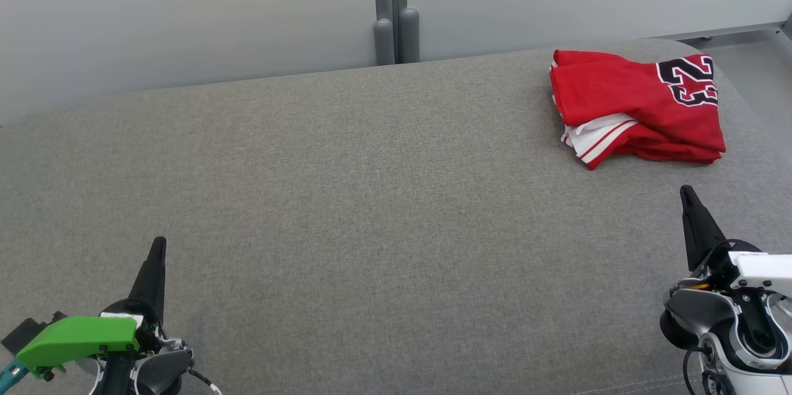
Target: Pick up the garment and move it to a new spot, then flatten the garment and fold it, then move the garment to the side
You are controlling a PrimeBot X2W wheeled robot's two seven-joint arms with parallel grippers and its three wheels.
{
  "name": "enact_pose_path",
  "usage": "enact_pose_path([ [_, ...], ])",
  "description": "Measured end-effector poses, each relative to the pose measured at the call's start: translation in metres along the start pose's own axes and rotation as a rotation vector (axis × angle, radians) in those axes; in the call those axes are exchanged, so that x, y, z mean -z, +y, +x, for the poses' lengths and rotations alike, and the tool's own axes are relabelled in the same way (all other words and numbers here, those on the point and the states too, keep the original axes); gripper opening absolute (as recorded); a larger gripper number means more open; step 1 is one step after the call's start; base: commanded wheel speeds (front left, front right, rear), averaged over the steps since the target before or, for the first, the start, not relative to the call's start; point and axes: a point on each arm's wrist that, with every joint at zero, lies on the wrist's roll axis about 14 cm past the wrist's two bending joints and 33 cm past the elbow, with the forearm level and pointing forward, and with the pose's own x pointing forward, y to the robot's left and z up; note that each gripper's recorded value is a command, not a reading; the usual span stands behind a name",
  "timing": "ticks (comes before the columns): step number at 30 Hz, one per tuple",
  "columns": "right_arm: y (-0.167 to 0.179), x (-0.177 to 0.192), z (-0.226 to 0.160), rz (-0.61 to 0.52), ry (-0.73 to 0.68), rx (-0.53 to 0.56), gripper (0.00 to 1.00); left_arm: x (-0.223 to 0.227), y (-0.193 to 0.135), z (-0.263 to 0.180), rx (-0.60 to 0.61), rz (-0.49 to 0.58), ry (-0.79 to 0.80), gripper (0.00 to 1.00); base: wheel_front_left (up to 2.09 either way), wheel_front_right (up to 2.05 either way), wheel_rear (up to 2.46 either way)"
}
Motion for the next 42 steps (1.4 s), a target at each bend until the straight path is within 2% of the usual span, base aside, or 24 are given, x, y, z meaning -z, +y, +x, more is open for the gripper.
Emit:
enact_pose_path([
  [42,0.0015,0.0002,0.0008,0.001,0.002,-0.008,0.00,-0.0001,0.0006,0.0001,0.000,0.000,0.001,0.00,0.00,0.00,0.00],
])
